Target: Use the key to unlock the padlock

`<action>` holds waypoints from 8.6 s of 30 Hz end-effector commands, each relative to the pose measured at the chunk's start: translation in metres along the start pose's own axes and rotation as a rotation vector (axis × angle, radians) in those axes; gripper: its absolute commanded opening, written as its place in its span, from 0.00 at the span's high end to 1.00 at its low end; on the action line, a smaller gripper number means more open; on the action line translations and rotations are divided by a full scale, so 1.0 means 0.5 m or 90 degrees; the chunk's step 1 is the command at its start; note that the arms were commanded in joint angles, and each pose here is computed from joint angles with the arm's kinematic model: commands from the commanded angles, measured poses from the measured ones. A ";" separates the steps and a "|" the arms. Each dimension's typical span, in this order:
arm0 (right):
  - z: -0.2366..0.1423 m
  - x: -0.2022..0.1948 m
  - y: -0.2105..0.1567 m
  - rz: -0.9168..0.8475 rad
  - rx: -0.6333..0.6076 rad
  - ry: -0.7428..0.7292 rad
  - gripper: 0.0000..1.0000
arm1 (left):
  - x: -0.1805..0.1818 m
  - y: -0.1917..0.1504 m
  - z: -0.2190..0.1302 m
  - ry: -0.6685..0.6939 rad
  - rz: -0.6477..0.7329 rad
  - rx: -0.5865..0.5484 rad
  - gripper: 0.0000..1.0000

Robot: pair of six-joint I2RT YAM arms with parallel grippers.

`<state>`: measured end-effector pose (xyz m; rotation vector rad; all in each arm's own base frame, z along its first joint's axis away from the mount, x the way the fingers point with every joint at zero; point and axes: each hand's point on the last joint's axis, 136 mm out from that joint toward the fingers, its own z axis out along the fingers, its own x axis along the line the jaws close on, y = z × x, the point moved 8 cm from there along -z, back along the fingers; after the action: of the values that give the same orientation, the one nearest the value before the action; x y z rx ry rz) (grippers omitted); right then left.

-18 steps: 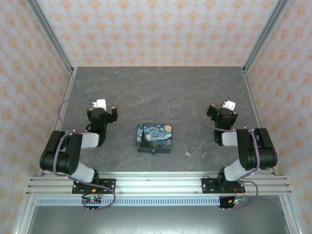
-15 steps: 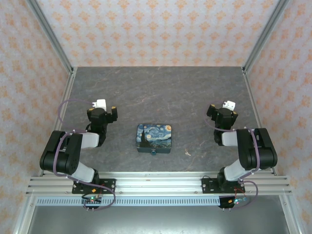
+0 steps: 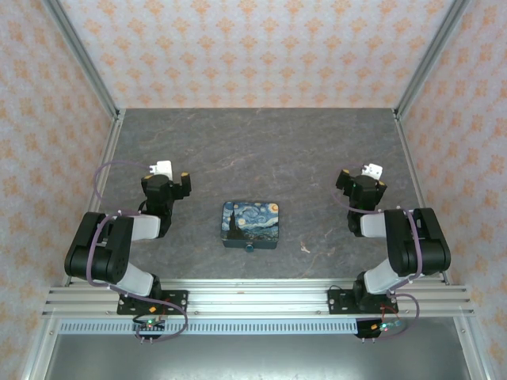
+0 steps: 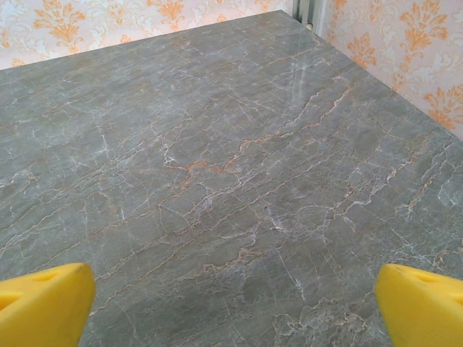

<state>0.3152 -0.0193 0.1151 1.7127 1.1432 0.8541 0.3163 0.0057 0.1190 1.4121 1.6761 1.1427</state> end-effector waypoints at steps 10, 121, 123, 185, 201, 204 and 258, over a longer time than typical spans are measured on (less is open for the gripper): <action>-0.004 -0.004 0.011 0.013 -0.016 0.003 0.01 | 0.004 0.020 0.004 0.001 0.001 -0.004 0.00; -0.344 0.190 -0.137 -0.033 0.611 0.186 0.43 | -0.253 0.126 -0.202 -0.360 -0.342 0.352 0.00; -0.353 0.186 -0.150 -0.058 0.612 0.178 0.46 | -0.252 0.125 -0.206 -0.361 -0.344 0.353 0.00; -0.374 0.269 -0.126 -0.022 0.545 0.271 1.00 | -0.297 0.089 -0.181 -0.364 -0.349 0.390 0.00; -0.354 0.304 -0.183 -0.078 0.647 0.263 0.99 | -0.312 0.082 -0.182 -0.365 -0.343 0.396 0.00; -0.339 0.322 -0.194 -0.104 0.646 0.249 0.62 | -0.314 0.081 -0.184 -0.366 -0.340 0.397 0.00; -0.408 0.311 -0.186 -0.225 0.660 0.269 1.00 | -0.316 0.076 -0.182 -0.367 -0.340 0.397 0.00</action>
<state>0.1618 0.2024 0.1138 2.0899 2.2809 0.4663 0.2829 -0.1636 0.1788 1.3408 1.8797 -0.1093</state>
